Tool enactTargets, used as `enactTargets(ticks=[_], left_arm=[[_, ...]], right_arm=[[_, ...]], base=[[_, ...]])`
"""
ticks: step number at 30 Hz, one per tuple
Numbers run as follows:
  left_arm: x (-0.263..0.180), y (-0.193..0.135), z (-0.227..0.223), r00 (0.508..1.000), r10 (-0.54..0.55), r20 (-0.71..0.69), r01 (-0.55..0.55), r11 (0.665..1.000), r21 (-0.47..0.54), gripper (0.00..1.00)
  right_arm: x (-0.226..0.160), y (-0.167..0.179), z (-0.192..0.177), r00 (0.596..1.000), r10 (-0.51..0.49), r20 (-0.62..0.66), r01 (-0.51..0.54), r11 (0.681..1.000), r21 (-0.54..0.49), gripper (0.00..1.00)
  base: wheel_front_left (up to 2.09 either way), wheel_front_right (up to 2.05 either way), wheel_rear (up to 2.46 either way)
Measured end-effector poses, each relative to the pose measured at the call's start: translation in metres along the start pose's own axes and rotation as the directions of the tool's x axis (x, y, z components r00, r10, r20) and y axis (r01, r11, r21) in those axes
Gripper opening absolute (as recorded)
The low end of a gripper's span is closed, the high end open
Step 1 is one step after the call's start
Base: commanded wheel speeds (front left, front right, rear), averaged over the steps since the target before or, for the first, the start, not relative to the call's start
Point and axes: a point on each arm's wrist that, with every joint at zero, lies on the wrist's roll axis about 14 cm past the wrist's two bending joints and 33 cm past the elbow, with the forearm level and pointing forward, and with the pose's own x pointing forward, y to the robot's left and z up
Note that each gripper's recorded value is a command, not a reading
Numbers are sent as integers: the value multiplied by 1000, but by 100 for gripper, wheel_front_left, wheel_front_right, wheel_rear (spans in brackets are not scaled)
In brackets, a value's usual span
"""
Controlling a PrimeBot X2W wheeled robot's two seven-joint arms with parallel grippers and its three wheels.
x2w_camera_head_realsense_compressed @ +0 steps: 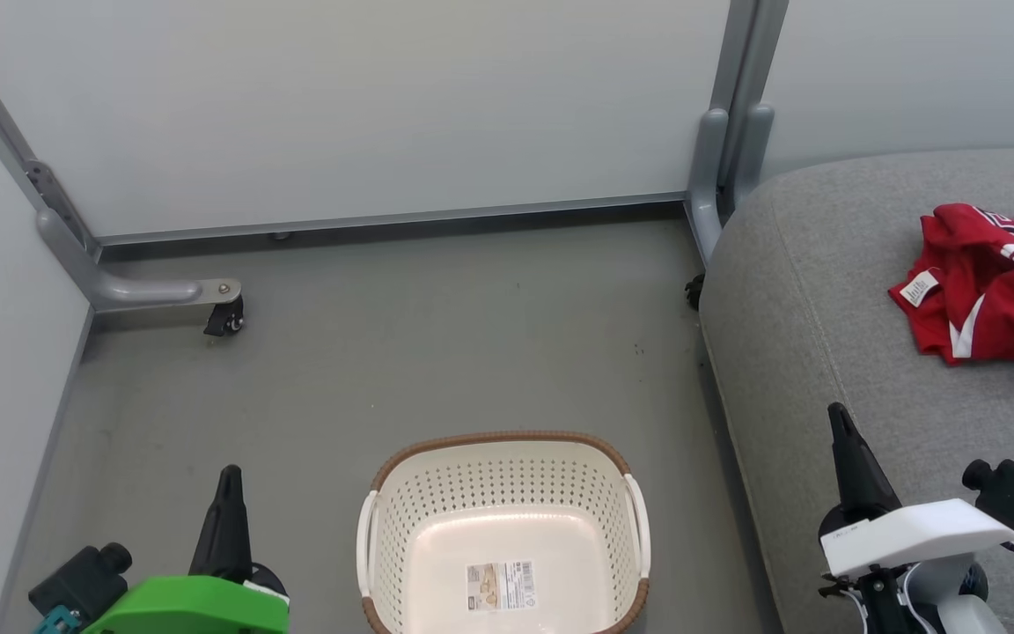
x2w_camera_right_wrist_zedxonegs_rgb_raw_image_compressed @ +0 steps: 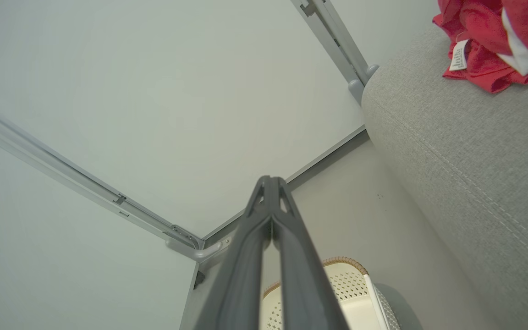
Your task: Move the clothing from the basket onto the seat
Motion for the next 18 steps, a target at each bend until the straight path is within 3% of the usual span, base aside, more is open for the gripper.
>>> enactTargets(ticks=[18], left_arm=[[9,5,8,1000,15,-2,-15,975,-220,0]], right_arm=[[5,-9,1,999,-37,-13,39,974,223,0]], base=[[0,0,0]])
